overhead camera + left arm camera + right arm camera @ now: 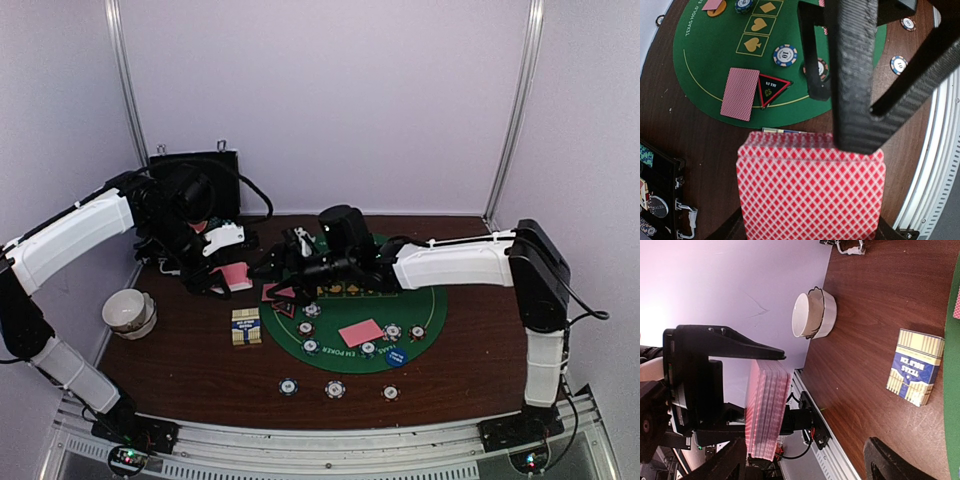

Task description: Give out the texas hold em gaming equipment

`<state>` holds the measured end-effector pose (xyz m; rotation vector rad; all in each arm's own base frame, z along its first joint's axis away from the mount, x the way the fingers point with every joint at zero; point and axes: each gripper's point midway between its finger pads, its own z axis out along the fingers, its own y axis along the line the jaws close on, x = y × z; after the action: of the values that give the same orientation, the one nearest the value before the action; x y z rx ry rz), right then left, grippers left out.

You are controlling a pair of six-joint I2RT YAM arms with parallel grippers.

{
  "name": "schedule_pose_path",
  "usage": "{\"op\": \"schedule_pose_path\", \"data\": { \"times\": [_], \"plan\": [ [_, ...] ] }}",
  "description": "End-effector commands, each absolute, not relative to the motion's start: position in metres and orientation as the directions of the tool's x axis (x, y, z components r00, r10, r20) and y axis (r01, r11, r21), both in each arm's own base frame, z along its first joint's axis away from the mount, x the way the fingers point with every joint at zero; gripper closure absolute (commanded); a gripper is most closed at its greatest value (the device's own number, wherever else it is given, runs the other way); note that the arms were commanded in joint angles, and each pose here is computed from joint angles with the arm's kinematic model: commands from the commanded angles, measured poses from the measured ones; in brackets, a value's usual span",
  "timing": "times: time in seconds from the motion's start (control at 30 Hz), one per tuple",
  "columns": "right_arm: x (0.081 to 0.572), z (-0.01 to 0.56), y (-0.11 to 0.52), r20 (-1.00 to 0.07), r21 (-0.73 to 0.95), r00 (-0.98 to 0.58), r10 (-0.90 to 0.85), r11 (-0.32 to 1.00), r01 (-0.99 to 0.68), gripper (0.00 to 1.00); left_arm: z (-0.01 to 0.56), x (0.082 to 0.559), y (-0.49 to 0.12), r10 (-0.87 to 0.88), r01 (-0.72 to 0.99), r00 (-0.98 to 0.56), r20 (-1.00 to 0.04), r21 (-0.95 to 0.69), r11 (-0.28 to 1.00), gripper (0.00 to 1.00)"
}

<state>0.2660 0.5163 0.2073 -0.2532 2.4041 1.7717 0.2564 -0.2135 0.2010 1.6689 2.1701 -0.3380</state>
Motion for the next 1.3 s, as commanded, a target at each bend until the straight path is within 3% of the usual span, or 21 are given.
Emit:
{"op": "schedule_pose_path", "data": {
  "times": [0.0, 0.8, 1.27],
  "plan": [
    [0.266, 0.242, 0.534, -0.234, 0.959, -0.972, -0.030, 0.157, -0.236, 0.16, 0.214, 0.258, -0.219, 0.855, 0.964, -0.206, -0.476, 0.052, 0.261, 1.00],
    [0.264, 0.213, 0.579, -0.175, 0.968, -0.976, -0.129, 0.161, -0.194, 0.19, 0.213, 0.256, -0.221, 0.852, 0.967, -0.203, -0.482, 0.039, 0.253, 1.00],
    [0.279, 0.179, 0.544, -0.138, 0.949, -0.985, -0.105, 0.270, -0.162, 0.27, 0.215, 0.257, -0.220, 0.853, 0.967, -0.196, -0.483, 0.050, 0.251, 1.00]
  ]
}}
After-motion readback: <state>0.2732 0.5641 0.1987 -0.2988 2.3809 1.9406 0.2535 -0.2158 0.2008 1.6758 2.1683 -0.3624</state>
